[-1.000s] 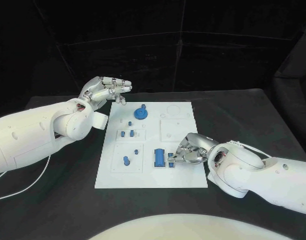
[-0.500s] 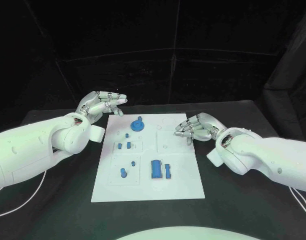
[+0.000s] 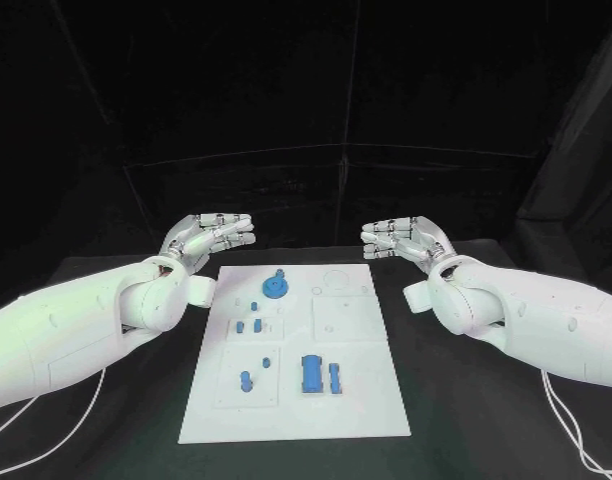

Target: Assemble the parts on the task board

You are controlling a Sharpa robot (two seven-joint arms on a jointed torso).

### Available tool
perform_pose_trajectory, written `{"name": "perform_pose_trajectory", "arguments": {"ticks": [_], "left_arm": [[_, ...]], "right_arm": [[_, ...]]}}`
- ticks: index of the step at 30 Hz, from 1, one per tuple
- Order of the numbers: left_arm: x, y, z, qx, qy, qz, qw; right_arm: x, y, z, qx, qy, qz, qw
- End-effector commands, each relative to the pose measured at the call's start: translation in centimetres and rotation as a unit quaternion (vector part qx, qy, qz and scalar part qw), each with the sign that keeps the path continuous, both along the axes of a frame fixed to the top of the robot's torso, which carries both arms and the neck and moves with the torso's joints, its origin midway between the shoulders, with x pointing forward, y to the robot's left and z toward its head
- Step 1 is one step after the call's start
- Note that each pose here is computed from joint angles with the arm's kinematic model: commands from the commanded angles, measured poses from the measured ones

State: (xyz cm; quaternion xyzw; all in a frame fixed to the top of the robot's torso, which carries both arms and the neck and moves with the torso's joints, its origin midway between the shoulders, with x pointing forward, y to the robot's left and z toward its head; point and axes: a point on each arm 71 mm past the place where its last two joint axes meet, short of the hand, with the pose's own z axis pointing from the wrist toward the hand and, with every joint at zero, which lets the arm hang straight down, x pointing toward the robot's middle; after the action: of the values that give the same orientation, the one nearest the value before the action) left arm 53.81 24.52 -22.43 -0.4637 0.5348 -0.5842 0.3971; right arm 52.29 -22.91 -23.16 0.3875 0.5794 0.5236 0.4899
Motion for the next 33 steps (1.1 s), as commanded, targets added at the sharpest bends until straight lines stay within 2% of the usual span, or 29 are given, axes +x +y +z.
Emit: {"name": "perform_pose_trajectory", "arguments": {"ticks": [1,2,3,6,12,15,18,23,28,33], "left_arm": [[0.39,0.2,0.09,-0.025,-0.009,0.026,0.999],[0.43,0.2,0.03,-0.025,-0.009,0.028,0.999],[0.24,-0.1,-0.12,-0.004,0.000,0.006,1.000],[0.10,-0.3,-0.17,-0.003,0.000,0.008,1.000],[-0.94,-1.1,-0.42,0.005,0.001,0.026,1.000],[-1.81,-1.8,-0.55,0.012,0.001,0.039,0.999],[-3.16,-2.8,-0.61,0.022,0.000,0.059,0.998],[-5.21,-4.0,-0.47,0.037,-0.003,0.088,0.995],[-6.72,-4.8,-0.21,0.047,-0.006,0.108,0.993],[-7.51,-5.2,-0.02,0.052,-0.008,0.119,0.992]], "right_arm": [[0.4,0.2,0.4,0.046,-0.018,0.014,0.999],[0.5,0.3,0.4,0.047,-0.018,0.015,0.999],[0.4,0.0,0.0,0.009,-0.004,-0.001,1.000],[0.2,0.2,0.0,0.012,-0.004,-0.004,1.000],[-1.1,1.1,0.1,0.034,-0.003,-0.028,0.999],[-2.3,1.8,0.3,0.049,0.001,-0.047,0.998],[-3.8,2.6,0.4,0.066,0.009,-0.071,0.995],[-5.4,3.3,0.6,0.079,0.019,-0.094,0.992],[-6.1,3.7,0.7,0.084,0.025,-0.104,0.991],[-6.1,3.7,0.7,0.084,0.025,-0.104,0.991]]}}
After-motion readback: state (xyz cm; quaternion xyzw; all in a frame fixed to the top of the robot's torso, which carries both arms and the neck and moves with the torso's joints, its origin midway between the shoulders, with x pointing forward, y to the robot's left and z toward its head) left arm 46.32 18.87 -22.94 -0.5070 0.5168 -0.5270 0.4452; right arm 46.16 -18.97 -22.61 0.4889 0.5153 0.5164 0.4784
